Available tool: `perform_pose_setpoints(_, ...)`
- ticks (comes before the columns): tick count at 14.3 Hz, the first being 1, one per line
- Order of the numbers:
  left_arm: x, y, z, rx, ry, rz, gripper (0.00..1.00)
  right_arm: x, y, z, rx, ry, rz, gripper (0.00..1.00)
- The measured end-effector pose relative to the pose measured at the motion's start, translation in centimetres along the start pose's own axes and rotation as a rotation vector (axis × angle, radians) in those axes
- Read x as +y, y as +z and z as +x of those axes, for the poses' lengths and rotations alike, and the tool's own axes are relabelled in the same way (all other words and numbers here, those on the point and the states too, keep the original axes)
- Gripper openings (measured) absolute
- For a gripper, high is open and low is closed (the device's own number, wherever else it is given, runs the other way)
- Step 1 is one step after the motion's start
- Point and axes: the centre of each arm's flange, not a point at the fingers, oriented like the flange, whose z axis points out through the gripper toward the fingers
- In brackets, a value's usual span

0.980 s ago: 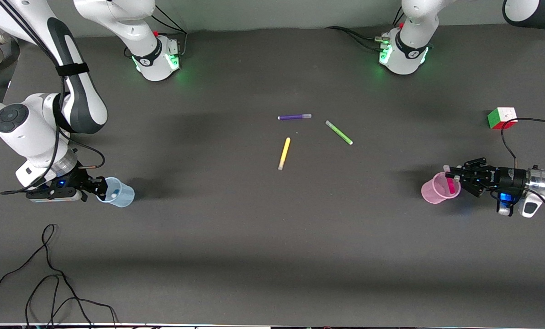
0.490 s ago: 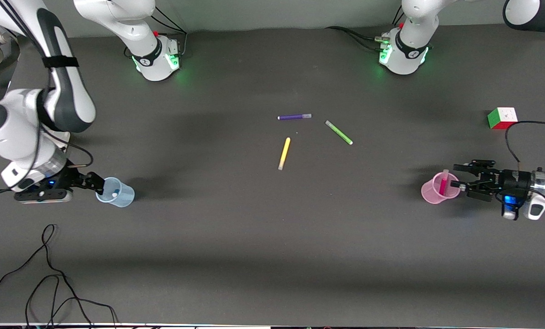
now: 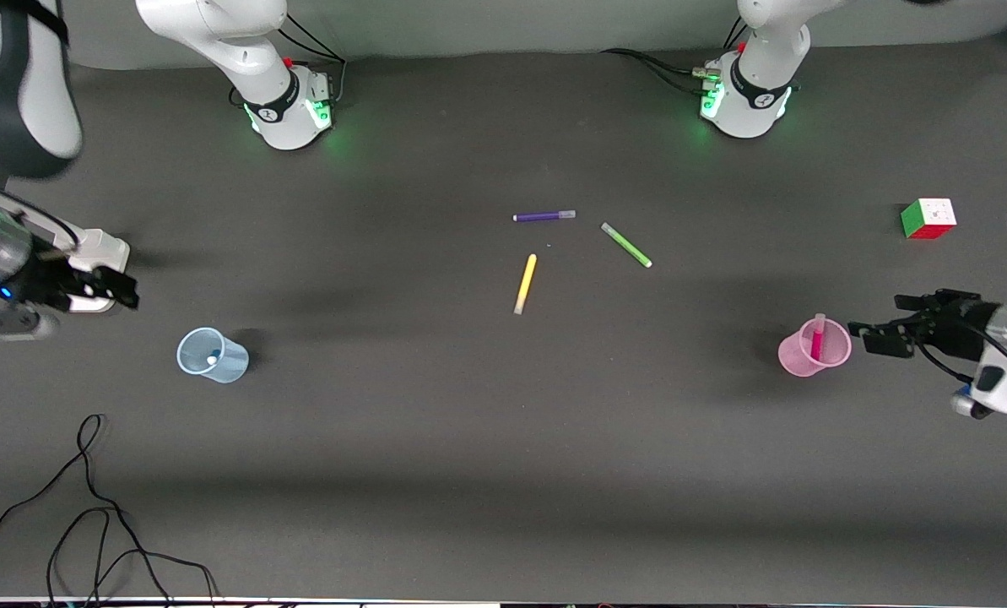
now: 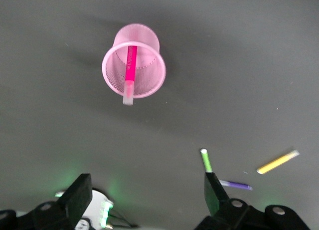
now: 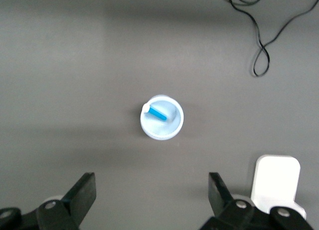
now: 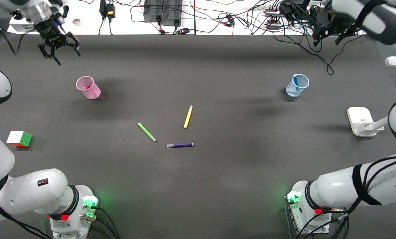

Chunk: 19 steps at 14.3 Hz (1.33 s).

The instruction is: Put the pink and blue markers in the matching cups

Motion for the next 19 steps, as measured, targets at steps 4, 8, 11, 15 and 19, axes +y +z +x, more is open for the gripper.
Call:
perform_pose_setpoints(4,1.7,-4.5,-8.0,0.181,0.039,0.077,1.0,-1.5,-5.9,-2.8,0.01,-0.024,0.001,1.0)
perform_pose_setpoints(8,1.3,-6.5,-15.3,0.33,0.082,0.086,1.0,-2.1,-6.5,-3.5,0.014,-0.023,0.055,1.0)
perform_pose_setpoints(11,0.7,-6.0,-18.2,0.417,0.157,0.098,1.0,-2.1,-5.7,-3.0,-0.002,-0.021,0.067,1.0)
perform_pose_setpoints(15,-0.7,-6.3,-18.3,0.444,0.261,0.113,1.0,-2.2,-5.4,-2.7,-0.002,-0.022,0.068,1.0)
perform_pose_setpoints(19,-1.3,-7.1,-17.7,0.446,0.309,0.117,1.0,-2.6,-5.7,-2.5,0.008,-0.013,0.074,1.0)
